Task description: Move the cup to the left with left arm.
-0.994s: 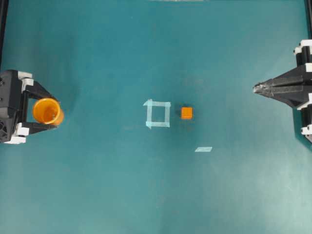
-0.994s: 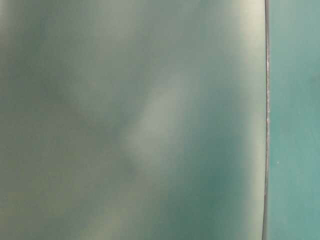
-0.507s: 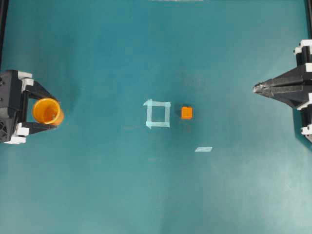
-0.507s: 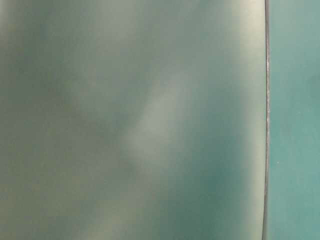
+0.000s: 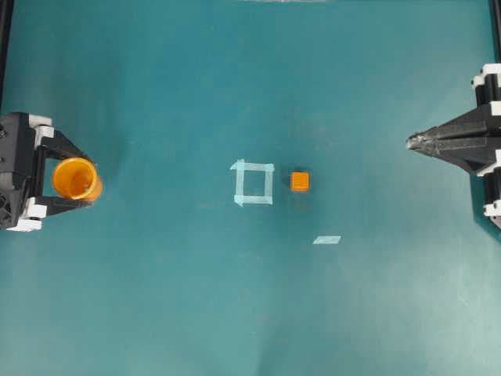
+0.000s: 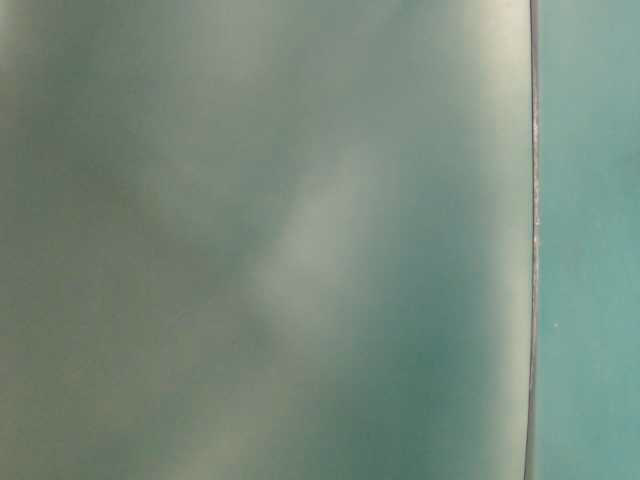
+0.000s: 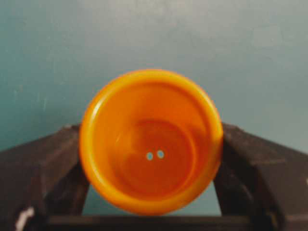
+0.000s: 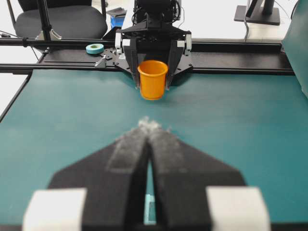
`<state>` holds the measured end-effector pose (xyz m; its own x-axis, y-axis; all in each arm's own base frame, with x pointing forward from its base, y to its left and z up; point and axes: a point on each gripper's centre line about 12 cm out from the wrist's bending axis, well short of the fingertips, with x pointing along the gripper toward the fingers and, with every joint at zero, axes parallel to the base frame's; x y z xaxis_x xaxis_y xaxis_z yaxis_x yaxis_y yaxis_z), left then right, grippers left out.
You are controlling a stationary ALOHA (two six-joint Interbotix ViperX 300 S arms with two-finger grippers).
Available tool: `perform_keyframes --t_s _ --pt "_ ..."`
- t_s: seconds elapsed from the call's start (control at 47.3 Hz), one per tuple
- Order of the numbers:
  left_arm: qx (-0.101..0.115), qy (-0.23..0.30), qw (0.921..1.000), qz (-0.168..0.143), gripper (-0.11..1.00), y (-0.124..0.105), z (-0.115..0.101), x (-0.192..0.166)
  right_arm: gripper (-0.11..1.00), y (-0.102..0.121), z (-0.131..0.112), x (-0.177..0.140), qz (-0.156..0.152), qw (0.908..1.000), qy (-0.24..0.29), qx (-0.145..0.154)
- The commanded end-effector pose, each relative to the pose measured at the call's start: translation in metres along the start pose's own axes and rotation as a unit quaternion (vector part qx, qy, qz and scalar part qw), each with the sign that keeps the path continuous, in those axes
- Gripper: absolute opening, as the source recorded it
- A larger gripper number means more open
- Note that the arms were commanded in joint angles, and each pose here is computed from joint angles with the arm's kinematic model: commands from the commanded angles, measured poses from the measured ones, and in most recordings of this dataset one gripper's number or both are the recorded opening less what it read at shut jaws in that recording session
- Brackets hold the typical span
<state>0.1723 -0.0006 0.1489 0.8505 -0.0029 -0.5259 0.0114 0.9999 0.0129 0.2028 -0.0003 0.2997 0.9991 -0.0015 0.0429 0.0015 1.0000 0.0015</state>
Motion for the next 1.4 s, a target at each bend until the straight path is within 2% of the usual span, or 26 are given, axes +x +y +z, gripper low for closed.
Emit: perform_keyframes --t_s 0.0,1.374 --pt "-0.001 -0.005 1.0 -0.001 0.7 -0.0002 0.0033 0.0009 0.0 -0.0003 0.0123 0.003 -0.001 0.9999 -0.015 0.001" --pt "-0.001 -0.006 1.0 -0.001 0.7 -0.0002 0.0041 0.0007 0.0 -0.0003 0.0108 0.0032 -0.001 1.0 -0.006 0.0"
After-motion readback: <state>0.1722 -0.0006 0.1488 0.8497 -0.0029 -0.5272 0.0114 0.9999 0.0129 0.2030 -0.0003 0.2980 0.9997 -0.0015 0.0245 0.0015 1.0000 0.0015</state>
